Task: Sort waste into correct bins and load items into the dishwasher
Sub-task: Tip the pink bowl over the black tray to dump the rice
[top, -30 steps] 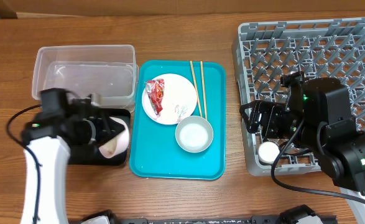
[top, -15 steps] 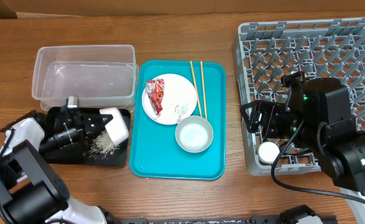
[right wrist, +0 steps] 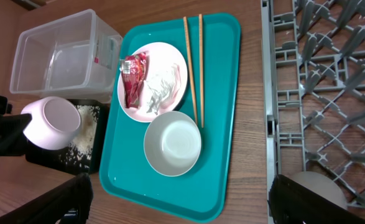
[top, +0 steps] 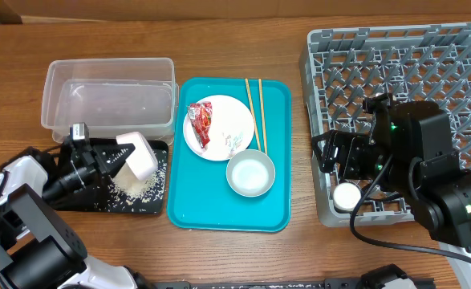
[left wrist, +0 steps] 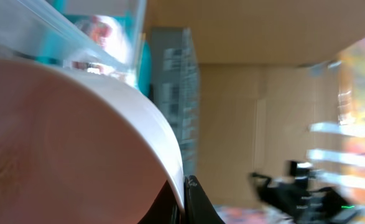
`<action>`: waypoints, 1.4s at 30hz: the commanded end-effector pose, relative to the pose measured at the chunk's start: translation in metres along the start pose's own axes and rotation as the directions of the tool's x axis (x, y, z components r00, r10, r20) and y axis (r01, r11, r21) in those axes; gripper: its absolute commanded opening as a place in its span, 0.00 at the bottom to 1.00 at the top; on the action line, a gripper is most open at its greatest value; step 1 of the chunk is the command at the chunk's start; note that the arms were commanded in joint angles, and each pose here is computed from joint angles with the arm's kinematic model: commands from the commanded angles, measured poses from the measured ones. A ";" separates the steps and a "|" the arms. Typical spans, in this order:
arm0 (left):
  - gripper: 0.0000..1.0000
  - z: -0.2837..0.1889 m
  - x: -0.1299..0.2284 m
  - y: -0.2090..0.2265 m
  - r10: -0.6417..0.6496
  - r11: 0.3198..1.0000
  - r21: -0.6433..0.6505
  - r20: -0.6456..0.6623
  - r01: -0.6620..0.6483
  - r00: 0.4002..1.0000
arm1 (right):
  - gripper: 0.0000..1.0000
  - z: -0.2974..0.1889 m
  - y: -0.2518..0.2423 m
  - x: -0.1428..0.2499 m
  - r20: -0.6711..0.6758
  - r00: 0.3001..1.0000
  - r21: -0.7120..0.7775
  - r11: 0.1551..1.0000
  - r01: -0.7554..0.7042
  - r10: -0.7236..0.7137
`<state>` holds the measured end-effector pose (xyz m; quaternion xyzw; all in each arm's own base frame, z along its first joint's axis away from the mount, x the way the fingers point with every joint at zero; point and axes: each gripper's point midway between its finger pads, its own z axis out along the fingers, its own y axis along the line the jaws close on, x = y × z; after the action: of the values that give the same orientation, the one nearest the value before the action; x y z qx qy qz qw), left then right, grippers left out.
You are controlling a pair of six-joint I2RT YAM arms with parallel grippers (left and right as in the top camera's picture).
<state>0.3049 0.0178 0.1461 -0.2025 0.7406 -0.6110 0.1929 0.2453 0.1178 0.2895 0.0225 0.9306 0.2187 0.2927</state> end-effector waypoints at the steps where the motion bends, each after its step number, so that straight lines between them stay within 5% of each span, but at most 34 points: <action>1: 0.04 -0.008 0.000 0.002 0.035 0.990 -0.132 -0.034 -0.039 0.999 | 0.93 -0.004 0.004 -0.005 0.024 1.000 -0.009 1.000 0.021 -0.020; 5: 0.04 -0.008 0.004 -0.016 0.039 0.995 -0.094 -0.025 -0.041 0.999 | 0.94 -0.004 0.004 -0.005 0.024 1.000 -0.009 1.000 0.020 -0.020; 7: 0.04 -0.012 -0.007 -0.005 0.116 0.976 -0.182 -0.016 -0.117 0.993 | 0.94 -0.004 0.004 -0.005 0.023 1.000 -0.008 1.000 0.020 -0.020; 9: 0.04 -0.016 -0.005 0.006 -0.116 0.957 -0.264 0.028 0.119 0.993 | 0.94 -0.004 0.004 -0.005 0.026 0.999 -0.010 1.000 0.021 -0.020; 11: 0.04 -0.006 0.003 -0.042 0.101 0.994 -0.044 0.004 -0.101 0.995 | 0.94 -0.004 0.004 -0.005 0.026 0.999 -0.010 1.000 0.021 -0.020; 13: 0.04 -0.007 0.002 -0.042 0.290 0.953 -0.092 -0.015 -0.290 0.957 | 0.94 -0.004 0.004 -0.006 0.026 0.999 -0.010 1.000 0.020 -0.020; 15: 0.04 -0.009 0.004 -0.030 0.000 0.986 -0.169 0.003 0.000 1.000 | 0.94 -0.004 0.004 -0.006 0.027 0.999 -0.010 1.000 0.020 -0.020; 17: 0.04 -0.005 0.007 -0.062 0.222 0.975 -0.014 0.012 -0.222 0.975 | 0.94 -0.004 0.004 -0.005 0.024 1.000 -0.009 1.000 0.020 -0.020; 18: 0.04 -0.005 0.005 -0.058 0.286 0.957 -0.047 0.002 -0.286 0.958 | 0.94 -0.004 0.004 -0.005 0.023 1.000 -0.009 1.000 0.020 -0.020; 20: 0.04 -0.006 0.006 -0.042 0.079 0.987 -0.139 -0.007 -0.079 0.997 | 0.94 -0.004 0.004 -0.005 0.024 1.000 -0.009 1.000 0.020 -0.020; 22: 0.04 -0.003 0.011 -0.056 0.180 0.981 -0.071 -0.018 -0.181 0.983 | 0.94 -0.004 0.004 -0.005 0.022 1.000 -0.008 1.000 0.020 -0.020; 25: 0.04 0.000 0.024 -0.056 0.123 0.986 -0.104 -0.056 -0.128 0.991 | 0.94 -0.004 0.004 -0.005 0.023 1.000 -0.008 1.000 0.020 -0.020; 28: 0.04 0.005 0.034 -0.078 0.221 0.973 -0.048 -0.064 -0.224 0.973 | 0.94 -0.004 0.004 -0.005 0.022 1.000 -0.008 1.000 0.020 -0.020; 30: 0.04 0.005 0.038 -0.076 0.268 0.949 -0.141 -0.106 -0.281 0.958 | 0.94 -0.004 0.004 -0.005 0.023 1.000 -0.009 1.000 0.020 -0.020; 33: 0.04 -0.016 0.022 -0.035 0.163 0.839 -0.514 -0.072 -0.176 0.984 | 0.94 -0.004 0.004 -0.005 0.022 1.000 -0.008 1.000 0.020 -0.019; 37: 0.04 0.004 0.032 -0.082 0.266 0.898 -0.344 -0.071 -0.274 0.961 | 0.94 -0.004 0.004 -0.005 0.022 1.000 -0.008 1.000 0.020 -0.019; 42: 0.04 0.027 0.049 -0.095 0.345 0.832 -0.397 -0.175 -0.387 0.922 | 0.94 -0.004 0.004 -0.005 0.022 1.000 -0.008 1.000 0.019 -0.019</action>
<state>0.2843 -0.0328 0.2225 -0.0811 0.8736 -0.4241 0.2245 0.2461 0.1179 0.2901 0.0201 0.9299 0.2183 0.2952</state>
